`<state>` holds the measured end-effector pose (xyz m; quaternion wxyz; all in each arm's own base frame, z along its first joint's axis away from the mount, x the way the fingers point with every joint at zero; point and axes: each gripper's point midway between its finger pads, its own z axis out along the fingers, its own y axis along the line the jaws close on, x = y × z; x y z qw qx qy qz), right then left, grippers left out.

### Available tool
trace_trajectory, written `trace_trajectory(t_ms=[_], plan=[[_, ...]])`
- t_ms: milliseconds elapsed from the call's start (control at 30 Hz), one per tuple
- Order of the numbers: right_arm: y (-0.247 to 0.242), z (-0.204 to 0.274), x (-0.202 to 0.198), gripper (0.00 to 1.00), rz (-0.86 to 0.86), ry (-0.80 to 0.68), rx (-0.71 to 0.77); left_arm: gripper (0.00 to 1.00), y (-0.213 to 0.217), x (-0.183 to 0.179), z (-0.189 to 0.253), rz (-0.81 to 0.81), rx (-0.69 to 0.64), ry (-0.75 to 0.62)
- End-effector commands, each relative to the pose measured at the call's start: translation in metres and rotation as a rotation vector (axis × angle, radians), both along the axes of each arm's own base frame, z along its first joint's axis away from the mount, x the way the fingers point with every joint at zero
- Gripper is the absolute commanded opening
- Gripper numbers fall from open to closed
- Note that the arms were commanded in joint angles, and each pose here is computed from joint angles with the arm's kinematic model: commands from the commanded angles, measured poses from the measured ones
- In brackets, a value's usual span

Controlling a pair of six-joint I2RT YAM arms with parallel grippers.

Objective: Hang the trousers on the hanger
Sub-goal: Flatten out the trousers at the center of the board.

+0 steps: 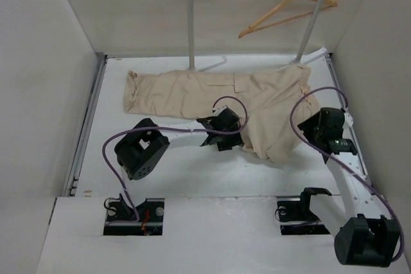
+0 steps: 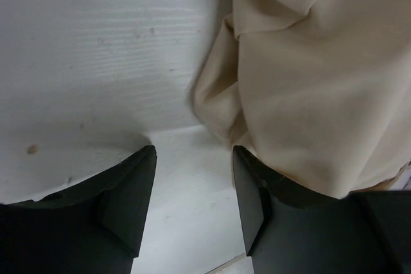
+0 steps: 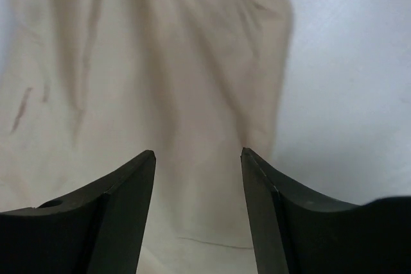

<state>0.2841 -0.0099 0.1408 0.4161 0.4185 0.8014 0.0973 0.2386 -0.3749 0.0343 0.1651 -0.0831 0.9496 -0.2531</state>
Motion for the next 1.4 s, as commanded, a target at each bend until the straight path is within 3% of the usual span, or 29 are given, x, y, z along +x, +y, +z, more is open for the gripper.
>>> trace_trajectory(t_ms=[0,133,367,433,567,667,733,967,1167,1267,1367], plan=[[-0.009,-0.030,-0.019,0.63,-0.098,0.062,0.083,0.48,-0.021,0.013,0.005,0.016,-0.055,-0.029],[-0.030,-0.056,-0.006,0.59,-0.174,0.110,0.113,0.44,-0.029,0.021,-0.002,0.032,-0.051,-0.046],[-0.074,-0.082,0.036,0.49,-0.278,0.167,0.144,0.16,-0.035,0.031,-0.007,0.070,-0.035,-0.068],[-0.074,-0.098,0.041,0.42,-0.271,0.223,0.160,0.08,-0.033,0.032,-0.004,0.076,-0.034,-0.067],[-0.072,-0.106,0.050,0.25,-0.249,0.218,0.181,0.02,-0.008,0.035,0.011,0.123,-0.017,-0.099],[-0.071,-0.093,0.058,0.09,-0.237,0.157,0.180,0.00,0.015,0.037,0.031,0.158,-0.018,-0.113],[-0.075,-0.081,0.059,0.04,-0.251,0.127,0.167,0.00,0.031,0.032,0.051,0.169,-0.018,-0.122],[-0.087,-0.024,0.069,0.01,-0.274,-0.022,0.123,0.00,0.092,-0.001,0.153,0.180,0.050,-0.201],[-0.091,-0.034,0.081,0.01,-0.302,-0.013,0.156,0.02,0.145,-0.020,0.253,0.179,0.236,-0.337],[-0.090,-0.043,0.084,0.01,-0.309,-0.003,0.165,0.07,0.125,-0.009,0.284,0.128,0.312,-0.436],[-0.091,-0.051,0.084,0.01,-0.314,0.018,0.166,0.14,0.055,0.015,0.269,0.005,0.319,-0.490]])
